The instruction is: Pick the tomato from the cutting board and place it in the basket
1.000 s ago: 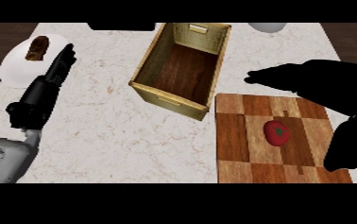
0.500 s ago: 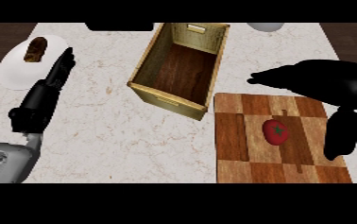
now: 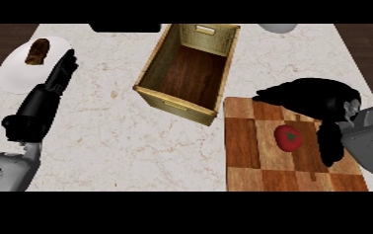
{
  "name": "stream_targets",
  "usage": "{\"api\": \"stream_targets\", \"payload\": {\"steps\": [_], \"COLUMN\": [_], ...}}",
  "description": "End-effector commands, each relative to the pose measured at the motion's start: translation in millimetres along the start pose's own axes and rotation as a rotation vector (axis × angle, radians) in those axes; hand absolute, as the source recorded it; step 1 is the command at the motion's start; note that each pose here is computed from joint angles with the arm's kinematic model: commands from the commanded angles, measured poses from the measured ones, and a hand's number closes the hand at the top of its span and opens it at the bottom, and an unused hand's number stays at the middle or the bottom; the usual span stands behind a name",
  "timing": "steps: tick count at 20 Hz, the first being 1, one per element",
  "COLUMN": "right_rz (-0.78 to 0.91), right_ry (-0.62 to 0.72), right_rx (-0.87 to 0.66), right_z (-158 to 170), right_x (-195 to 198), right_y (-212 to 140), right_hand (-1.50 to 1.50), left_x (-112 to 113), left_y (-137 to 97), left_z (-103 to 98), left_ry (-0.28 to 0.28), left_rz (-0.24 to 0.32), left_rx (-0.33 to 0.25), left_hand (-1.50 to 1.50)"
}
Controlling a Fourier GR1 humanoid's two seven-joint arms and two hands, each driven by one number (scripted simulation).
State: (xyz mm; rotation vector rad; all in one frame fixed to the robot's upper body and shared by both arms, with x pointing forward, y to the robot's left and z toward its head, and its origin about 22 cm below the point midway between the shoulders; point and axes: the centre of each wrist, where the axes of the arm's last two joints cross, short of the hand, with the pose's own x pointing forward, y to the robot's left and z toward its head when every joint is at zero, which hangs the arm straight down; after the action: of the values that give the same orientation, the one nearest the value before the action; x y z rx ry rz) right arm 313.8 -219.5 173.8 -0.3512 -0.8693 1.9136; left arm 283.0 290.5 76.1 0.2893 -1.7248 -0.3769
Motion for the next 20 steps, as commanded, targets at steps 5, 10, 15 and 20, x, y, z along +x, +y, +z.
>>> {"api": "stream_targets", "payload": {"steps": [5, 10, 15, 20], "right_rz": [0.031, 0.038, 0.029, 0.020], "right_ry": [0.037, 0.020, 0.017, 0.005], "right_rx": [0.042, 0.018, -0.029, -0.043], "right_z": [-35, -45, -60, -60], "right_x": [-17, -45, -26, -52], "right_y": [44, 64, 65, 74], "right_hand": [-1.50, -1.50, -1.50, -1.50], "left_x": [1, 2, -8, 6], "left_y": [8, 0, 7, -1], "left_z": [0, -11, 8, 0], "left_ry": [-0.008, 0.008, 0.008, 0.000], "left_rz": [-0.017, -0.006, -0.007, -0.001], "left_rx": [0.007, -0.006, 0.001, 0.000], "left_hand": [0.00, 0.00, 0.00, 0.00]}}
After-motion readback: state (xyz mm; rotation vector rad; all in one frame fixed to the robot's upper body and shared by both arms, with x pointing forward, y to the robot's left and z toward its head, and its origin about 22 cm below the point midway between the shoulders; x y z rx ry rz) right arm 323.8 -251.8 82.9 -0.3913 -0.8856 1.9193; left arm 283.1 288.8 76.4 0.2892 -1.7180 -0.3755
